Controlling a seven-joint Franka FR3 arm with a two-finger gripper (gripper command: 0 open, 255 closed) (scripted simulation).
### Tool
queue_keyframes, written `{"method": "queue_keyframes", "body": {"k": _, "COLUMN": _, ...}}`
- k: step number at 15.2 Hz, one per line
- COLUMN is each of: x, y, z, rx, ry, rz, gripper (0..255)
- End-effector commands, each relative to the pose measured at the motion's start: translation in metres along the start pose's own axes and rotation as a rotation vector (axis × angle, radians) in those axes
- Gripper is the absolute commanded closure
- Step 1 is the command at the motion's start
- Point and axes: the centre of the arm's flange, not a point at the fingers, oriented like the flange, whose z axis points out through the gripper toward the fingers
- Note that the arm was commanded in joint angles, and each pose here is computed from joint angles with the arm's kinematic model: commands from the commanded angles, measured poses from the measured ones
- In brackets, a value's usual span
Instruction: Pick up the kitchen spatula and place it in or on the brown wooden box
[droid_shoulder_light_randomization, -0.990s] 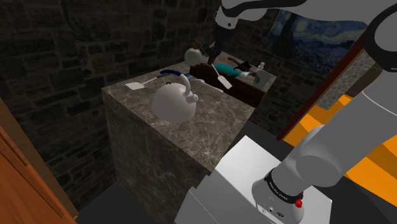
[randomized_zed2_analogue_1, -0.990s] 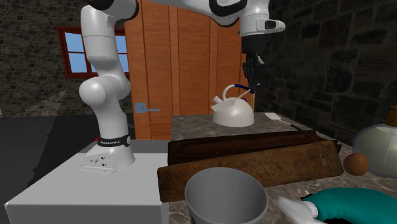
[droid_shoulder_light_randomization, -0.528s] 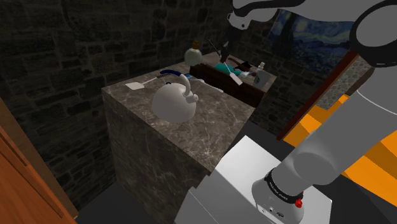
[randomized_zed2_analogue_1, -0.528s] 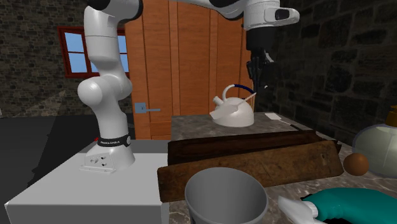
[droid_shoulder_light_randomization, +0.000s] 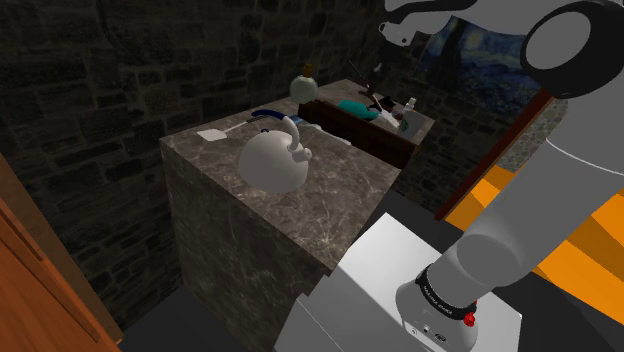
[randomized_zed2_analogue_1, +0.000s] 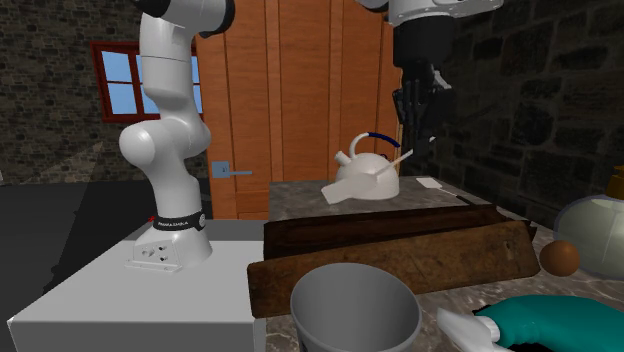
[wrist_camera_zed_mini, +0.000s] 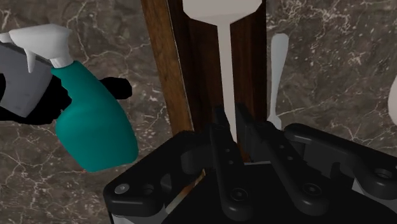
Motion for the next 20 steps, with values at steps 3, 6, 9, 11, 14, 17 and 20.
{"method": "queue_keyframes", "body": {"k": 3, "x": -0.005, "y": 0.012, "z": 0.015, "rx": 0.0, "ry": 0.0, "rz": -0.002, "gripper": 255}}
{"method": "queue_keyframes", "body": {"k": 6, "x": -0.006, "y": 0.012, "z": 0.031, "rx": 0.0, "ry": 0.0, "rz": -0.002, "gripper": 255}}
{"method": "queue_keyframes", "body": {"k": 9, "x": -0.007, "y": 0.012, "z": 0.047, "rx": 0.0, "ry": 0.0, "rz": -0.002, "gripper": 255}}
{"method": "queue_keyframes", "body": {"k": 11, "x": -0.007, "y": 0.012, "z": 0.058, "rx": 0.0, "ry": 0.0, "rz": -0.002, "gripper": 255}}
{"method": "queue_keyframes", "body": {"k": 14, "x": -0.008, "y": 0.012, "z": 0.073, "rx": 0.0, "ry": 0.0, "rz": -0.002, "gripper": 255}}
{"method": "queue_keyframes", "body": {"k": 17, "x": -0.009, "y": 0.012, "z": 0.083, "rx": 0.0, "ry": 0.0, "rz": -0.002, "gripper": 255}}
{"method": "queue_keyframes", "body": {"k": 20, "x": -0.009, "y": 0.012, "z": 0.083, "rx": 0.0, "ry": 0.0, "rz": -0.002, "gripper": 255}}
